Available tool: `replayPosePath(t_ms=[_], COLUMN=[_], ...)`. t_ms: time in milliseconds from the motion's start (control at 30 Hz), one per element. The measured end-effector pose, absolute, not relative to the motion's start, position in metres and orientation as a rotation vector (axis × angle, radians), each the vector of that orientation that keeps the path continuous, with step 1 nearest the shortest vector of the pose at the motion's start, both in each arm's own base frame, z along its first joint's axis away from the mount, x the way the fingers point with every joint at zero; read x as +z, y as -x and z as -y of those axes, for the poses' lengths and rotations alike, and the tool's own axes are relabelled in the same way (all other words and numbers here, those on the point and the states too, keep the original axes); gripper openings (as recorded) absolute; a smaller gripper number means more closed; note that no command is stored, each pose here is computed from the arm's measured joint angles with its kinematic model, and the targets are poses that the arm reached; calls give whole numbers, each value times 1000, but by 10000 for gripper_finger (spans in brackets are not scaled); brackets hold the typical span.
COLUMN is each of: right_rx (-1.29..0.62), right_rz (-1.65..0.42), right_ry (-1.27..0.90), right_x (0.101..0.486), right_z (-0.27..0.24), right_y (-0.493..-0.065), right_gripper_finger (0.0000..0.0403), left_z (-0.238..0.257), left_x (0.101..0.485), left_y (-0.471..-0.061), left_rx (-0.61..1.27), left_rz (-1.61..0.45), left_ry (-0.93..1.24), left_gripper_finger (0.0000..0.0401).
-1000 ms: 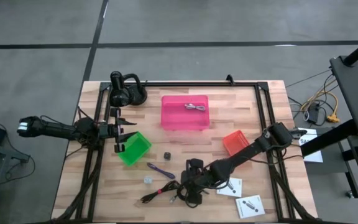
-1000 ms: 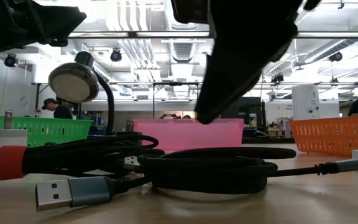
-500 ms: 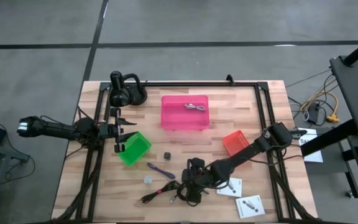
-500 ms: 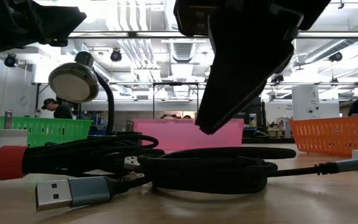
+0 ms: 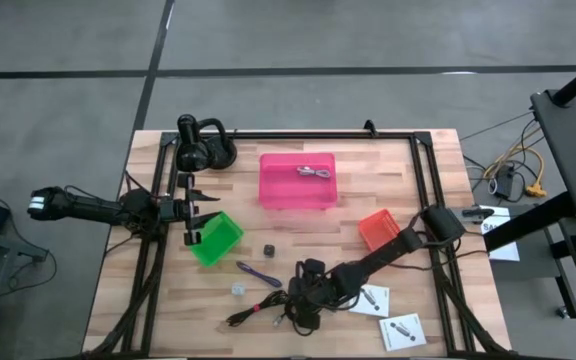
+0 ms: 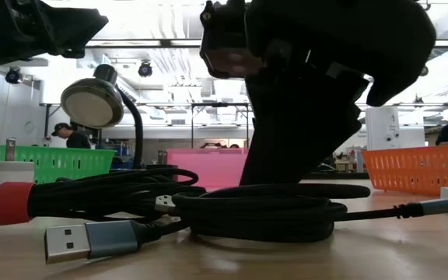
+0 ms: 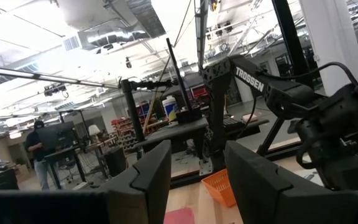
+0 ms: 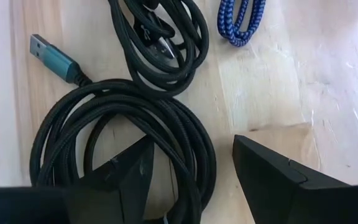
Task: Pick and place items into bin
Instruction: Put the right black charger cable into the pink bin
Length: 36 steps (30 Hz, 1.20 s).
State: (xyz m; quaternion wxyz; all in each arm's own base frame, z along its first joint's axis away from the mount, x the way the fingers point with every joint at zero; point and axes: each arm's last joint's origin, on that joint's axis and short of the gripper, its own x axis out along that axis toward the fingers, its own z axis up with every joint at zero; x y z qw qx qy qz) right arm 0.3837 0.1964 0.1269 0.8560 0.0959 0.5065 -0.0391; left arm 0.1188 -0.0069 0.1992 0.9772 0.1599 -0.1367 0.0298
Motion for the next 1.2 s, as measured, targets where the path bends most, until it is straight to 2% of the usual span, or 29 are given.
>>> replayPosePath(t_ms=[467, 1200], right_rx=[-38, -33], right_rz=[-1109, -1149], right_ry=[-204, -209], right_x=[130, 129], right_z=[-197, -197], right_y=[-380, -377], right_gripper_finger=[198, 60], left_z=[7, 7], left_x=[199, 199], left_y=[-119, -119], left_rx=[60, 60], left_rz=[277, 277], left_ry=[-322, -322], left_gripper_finger=[137, 137])
